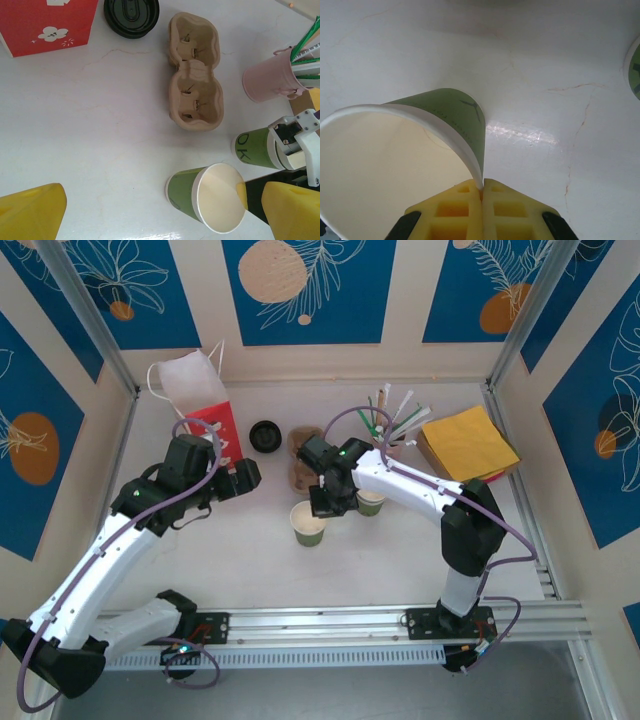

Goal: Pack the takeout coffee

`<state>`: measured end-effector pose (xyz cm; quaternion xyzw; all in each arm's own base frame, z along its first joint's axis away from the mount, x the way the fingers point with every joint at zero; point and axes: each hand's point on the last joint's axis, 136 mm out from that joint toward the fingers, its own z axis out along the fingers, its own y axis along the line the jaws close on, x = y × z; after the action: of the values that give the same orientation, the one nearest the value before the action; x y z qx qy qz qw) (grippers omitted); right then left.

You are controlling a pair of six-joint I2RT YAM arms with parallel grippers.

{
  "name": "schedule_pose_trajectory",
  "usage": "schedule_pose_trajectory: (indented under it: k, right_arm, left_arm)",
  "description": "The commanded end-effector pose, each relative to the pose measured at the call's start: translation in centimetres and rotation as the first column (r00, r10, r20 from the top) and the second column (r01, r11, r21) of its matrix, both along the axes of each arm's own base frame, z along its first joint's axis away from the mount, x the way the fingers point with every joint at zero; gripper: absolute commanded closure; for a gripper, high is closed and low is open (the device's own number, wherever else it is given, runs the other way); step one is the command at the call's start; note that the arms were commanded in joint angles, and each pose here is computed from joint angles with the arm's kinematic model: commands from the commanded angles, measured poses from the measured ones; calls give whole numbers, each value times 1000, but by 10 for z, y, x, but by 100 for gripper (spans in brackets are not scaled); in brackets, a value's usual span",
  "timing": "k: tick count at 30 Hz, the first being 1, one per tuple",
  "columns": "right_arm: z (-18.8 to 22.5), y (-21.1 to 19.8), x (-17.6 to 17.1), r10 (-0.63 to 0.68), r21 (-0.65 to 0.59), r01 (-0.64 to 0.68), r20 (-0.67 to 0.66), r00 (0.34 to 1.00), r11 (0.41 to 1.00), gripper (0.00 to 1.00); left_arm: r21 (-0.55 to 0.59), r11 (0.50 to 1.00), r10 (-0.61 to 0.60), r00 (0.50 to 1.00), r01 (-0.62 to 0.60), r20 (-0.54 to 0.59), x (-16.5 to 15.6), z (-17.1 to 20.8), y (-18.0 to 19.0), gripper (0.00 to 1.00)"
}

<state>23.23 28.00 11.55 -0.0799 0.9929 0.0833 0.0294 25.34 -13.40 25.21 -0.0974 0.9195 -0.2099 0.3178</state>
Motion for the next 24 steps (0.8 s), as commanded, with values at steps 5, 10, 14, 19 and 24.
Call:
schedule_pose_trajectory:
  k: [5, 10, 14, 19, 24]
  right_arm:
    - [-2, 0, -4, -2, -11, 2, -8, 1000, 1000, 88]
    - [13, 2, -1, 8, 13, -8, 20, 1000, 1000, 83]
    - [28, 4, 2, 9, 50, -11, 45, 999, 999, 75]
    - [53, 1, 8, 4, 113, -15, 97, 995, 994, 68]
    - [77, -9, 18, 1, 172, -31, 173, 985, 985, 60]
  left_arm:
    - [9, 1000, -8, 1000, 8, -25, -3, -8, 2, 0]
    - [4, 1000, -14, 999, 14, -30, 0, -10, -1, 0]
    - [7, 1000, -28, 999, 28, -45, 5, -15, -6, 0]
    - [25, 999, -42, 997, 44, -64, 18, -24, -14, 0]
    - [87, 995, -47, 994, 56, -100, 40, -38, -21, 0]
